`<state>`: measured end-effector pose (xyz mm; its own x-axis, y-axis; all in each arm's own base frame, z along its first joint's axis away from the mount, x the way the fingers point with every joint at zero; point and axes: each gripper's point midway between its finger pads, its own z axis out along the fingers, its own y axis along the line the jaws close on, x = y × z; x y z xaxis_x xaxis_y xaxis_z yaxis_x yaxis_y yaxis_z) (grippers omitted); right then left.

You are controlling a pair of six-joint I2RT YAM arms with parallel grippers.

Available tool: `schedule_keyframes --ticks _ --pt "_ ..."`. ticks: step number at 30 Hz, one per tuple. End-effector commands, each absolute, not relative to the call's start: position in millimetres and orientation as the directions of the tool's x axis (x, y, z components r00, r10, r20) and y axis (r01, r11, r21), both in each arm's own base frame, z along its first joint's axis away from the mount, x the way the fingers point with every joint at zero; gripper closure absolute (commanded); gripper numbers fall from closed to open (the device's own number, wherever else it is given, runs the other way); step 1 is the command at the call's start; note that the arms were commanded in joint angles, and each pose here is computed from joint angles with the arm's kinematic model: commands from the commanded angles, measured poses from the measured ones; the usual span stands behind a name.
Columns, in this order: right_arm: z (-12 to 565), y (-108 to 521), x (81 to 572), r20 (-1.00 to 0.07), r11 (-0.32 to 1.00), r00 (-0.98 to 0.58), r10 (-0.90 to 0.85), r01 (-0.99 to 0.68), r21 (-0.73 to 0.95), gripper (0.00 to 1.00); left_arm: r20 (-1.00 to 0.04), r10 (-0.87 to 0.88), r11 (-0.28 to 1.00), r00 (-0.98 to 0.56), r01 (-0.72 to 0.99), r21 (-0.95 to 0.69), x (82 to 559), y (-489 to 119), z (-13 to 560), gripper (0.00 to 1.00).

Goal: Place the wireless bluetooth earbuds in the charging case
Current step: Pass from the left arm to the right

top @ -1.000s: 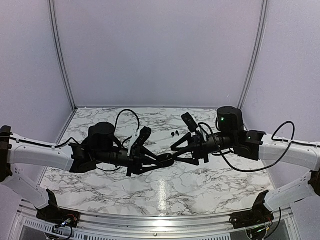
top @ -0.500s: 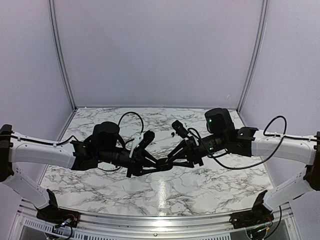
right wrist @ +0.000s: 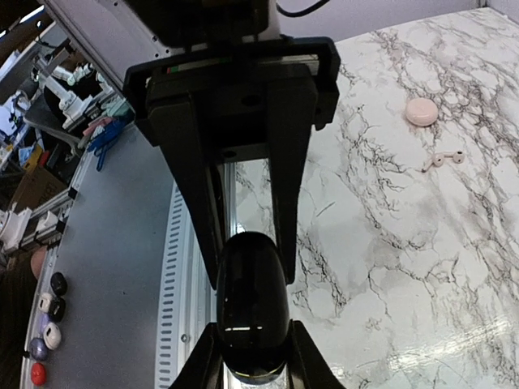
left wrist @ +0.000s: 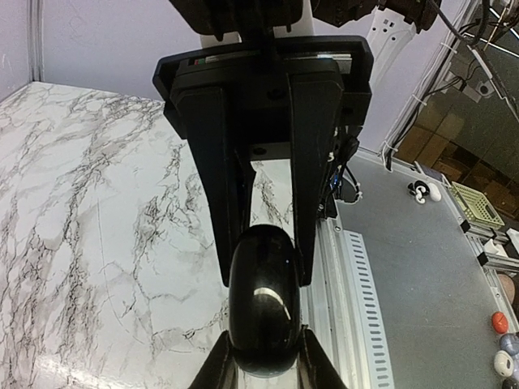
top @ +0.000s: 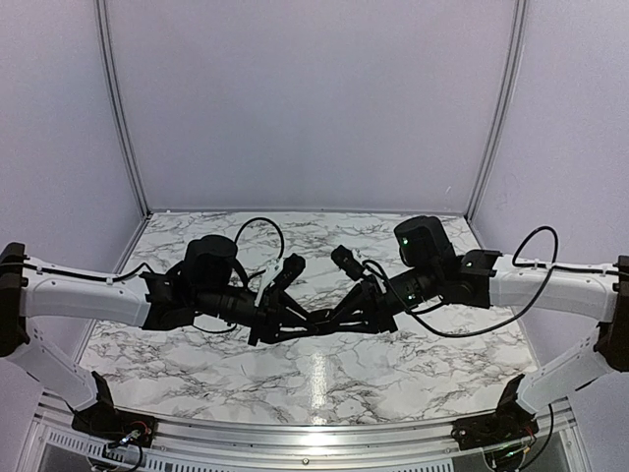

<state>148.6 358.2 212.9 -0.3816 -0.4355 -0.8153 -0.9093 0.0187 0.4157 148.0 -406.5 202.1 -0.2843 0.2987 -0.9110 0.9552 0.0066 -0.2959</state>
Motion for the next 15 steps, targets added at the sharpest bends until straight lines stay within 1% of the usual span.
schedule_keyframes --ticks 1,2,4,5,8,12,14,15 --pt "230 365 151 -0.839 0.001 -0.356 -0.411 -0.921 0.391 0.86 -0.919 0.295 -0.008 -0.262 0.961 -0.276 151 -409 208 0.91" --pt "231 365 151 -0.842 -0.003 -0.353 -0.408 -0.922 0.387 0.90 -0.919 0.292 0.000 -0.265 0.961 -0.277 153 -408 209 0.83" --pt "234 365 153 -0.854 0.003 -0.342 -0.392 -0.929 0.371 0.94 -0.919 0.277 0.049 -0.282 0.959 -0.280 161 -404 212 0.66" --pt "237 364 154 -0.860 0.007 -0.340 -0.381 -0.931 0.365 0.95 -0.920 0.261 0.099 -0.293 0.956 -0.276 169 -402 215 0.60" --pt "250 365 160 -0.887 0.026 -0.326 -0.327 -0.941 0.337 0.96 -0.941 0.204 0.181 -0.268 0.955 -0.233 180 -391 229 0.48" --pt "276 366 171 -0.930 0.051 -0.296 -0.219 -0.955 0.291 0.96 -0.976 0.087 0.266 -0.198 0.949 -0.169 188 -373 254 0.42" --pt "291 365 175 -0.949 0.059 -0.275 -0.155 -0.961 0.269 0.96 -0.986 0.062 0.277 -0.154 0.952 -0.131 186 -365 262 0.35" --pt "296 365 175 -0.955 0.057 -0.269 -0.126 -0.963 0.263 0.96 -0.989 0.048 0.280 -0.139 0.952 -0.120 186 -363 266 0.34"
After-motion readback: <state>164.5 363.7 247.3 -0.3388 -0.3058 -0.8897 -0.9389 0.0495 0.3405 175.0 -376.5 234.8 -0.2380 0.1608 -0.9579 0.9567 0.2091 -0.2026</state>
